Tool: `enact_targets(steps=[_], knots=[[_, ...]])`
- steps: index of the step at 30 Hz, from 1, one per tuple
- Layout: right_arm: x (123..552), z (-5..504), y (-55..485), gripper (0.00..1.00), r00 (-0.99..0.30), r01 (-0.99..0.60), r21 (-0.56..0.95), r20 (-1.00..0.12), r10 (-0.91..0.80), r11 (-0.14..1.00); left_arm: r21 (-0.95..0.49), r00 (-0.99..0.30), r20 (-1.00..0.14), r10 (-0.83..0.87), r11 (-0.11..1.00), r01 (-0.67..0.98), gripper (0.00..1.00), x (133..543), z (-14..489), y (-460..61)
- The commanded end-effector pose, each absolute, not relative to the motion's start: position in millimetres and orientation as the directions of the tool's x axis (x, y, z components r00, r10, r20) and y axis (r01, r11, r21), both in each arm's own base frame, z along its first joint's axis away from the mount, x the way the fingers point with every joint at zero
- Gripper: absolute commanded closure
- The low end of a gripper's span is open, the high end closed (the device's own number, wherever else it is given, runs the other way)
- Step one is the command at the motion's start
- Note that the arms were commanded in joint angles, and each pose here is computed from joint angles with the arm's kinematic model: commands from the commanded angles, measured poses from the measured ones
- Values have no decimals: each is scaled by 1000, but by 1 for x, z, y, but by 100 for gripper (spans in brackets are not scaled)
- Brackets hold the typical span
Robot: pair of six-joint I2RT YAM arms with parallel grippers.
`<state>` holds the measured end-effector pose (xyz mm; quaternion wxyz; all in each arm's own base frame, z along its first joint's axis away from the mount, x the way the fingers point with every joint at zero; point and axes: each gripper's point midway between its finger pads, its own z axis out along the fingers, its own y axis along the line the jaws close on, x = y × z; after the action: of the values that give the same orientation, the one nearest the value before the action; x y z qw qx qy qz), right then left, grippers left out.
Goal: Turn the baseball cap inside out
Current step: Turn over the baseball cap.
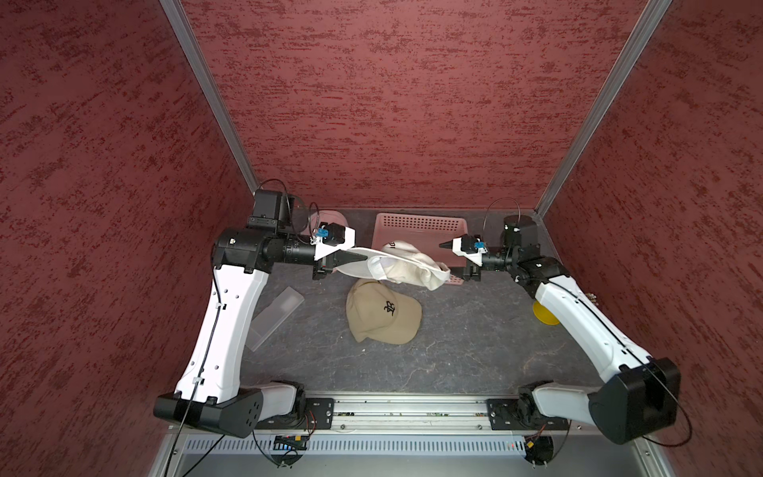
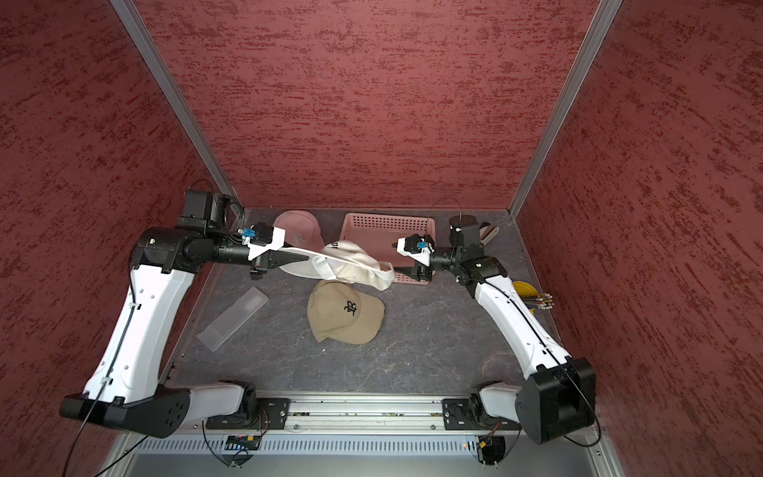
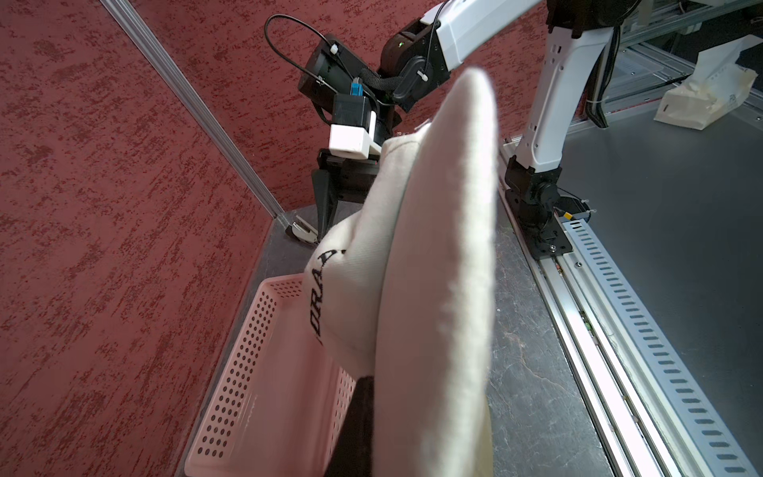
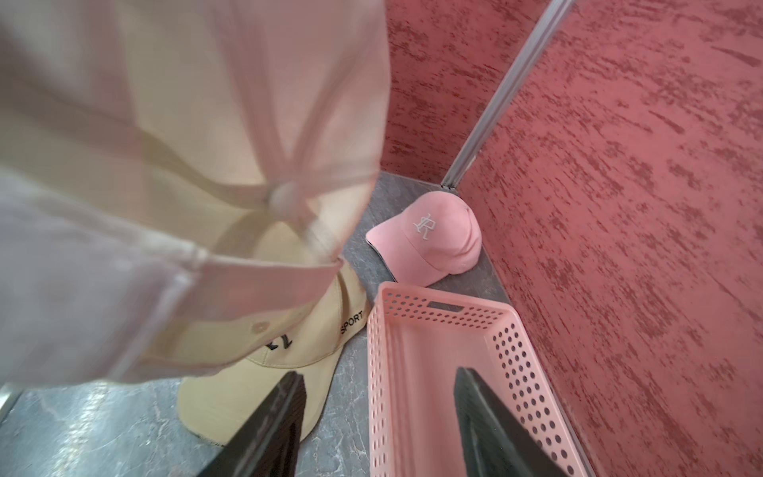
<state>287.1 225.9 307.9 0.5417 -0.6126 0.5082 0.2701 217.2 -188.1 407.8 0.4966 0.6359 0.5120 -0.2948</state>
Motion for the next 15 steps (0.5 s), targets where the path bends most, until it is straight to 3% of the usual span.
enact_targets(steps=[1, 7, 15], knots=[[247, 327, 225, 38, 428, -899, -437, -865, -263, -24, 356, 344, -887, 307, -18, 934, 100, 204, 422, -191], [216, 346, 225, 35, 496, -868, -488, -856, -144, -89, 343, 336, -898, 285, -25, 939, 100, 214, 427, -196], [224, 363, 228, 32, 558, -830, -552, -824, -97, -79, 339, 342, -894, 291, -61, 939, 100, 207, 423, -204]])
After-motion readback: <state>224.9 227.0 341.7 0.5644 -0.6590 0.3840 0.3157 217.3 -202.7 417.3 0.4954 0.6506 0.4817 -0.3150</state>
